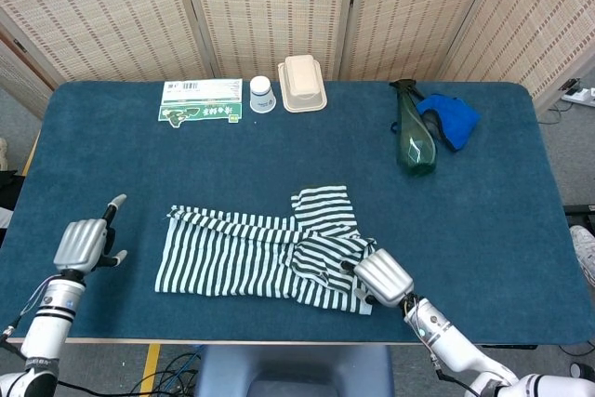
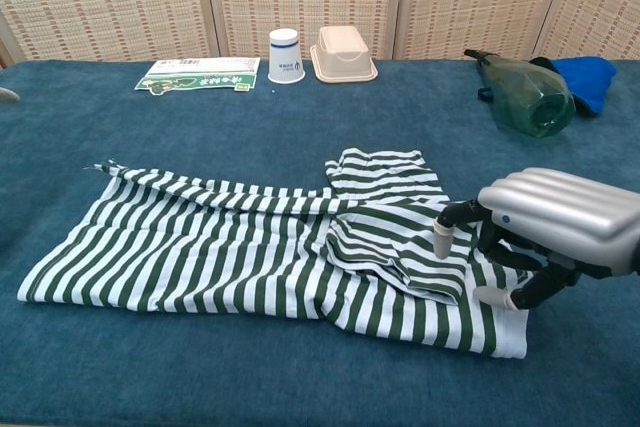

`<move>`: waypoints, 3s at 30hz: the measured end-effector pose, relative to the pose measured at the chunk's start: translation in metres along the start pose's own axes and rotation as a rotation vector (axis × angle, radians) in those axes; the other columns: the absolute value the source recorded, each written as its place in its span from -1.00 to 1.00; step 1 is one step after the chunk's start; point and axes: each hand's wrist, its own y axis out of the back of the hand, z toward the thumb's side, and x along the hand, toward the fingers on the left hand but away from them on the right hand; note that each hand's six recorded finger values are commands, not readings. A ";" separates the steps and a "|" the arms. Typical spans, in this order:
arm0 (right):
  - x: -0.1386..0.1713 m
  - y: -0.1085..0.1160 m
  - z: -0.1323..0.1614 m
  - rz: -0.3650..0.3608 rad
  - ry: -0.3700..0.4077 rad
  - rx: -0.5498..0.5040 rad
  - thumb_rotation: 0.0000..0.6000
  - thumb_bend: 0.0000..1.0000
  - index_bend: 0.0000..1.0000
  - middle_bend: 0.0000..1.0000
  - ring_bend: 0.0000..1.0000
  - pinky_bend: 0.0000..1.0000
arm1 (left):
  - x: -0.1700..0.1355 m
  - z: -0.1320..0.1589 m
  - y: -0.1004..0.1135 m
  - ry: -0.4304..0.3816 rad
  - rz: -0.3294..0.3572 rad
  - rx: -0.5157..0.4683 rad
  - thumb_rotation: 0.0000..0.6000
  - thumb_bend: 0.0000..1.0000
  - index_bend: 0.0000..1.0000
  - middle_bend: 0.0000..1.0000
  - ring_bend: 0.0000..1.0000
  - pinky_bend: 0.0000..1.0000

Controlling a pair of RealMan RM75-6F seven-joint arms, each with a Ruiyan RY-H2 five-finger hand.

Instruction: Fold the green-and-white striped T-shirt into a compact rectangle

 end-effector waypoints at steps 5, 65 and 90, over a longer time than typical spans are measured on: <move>-0.001 -0.004 0.002 0.015 0.004 0.010 1.00 -0.37 -0.20 0.82 0.94 1.00 | -0.013 -0.003 0.004 -0.009 0.002 -0.001 1.00 -0.50 -1.00 0.68 0.65 0.86; -0.023 0.008 0.009 -0.039 -0.010 -0.025 1.00 0.12 0.12 0.86 0.94 1.00 | -0.022 -0.009 0.007 -0.003 -0.008 -0.029 1.00 -0.50 -1.00 0.68 0.65 0.86; -0.093 0.076 -0.068 -0.255 -0.240 -0.062 1.00 0.12 0.13 0.86 0.94 1.00 | -0.036 -0.020 0.006 0.012 -0.003 -0.034 1.00 -0.50 -1.00 0.68 0.65 0.85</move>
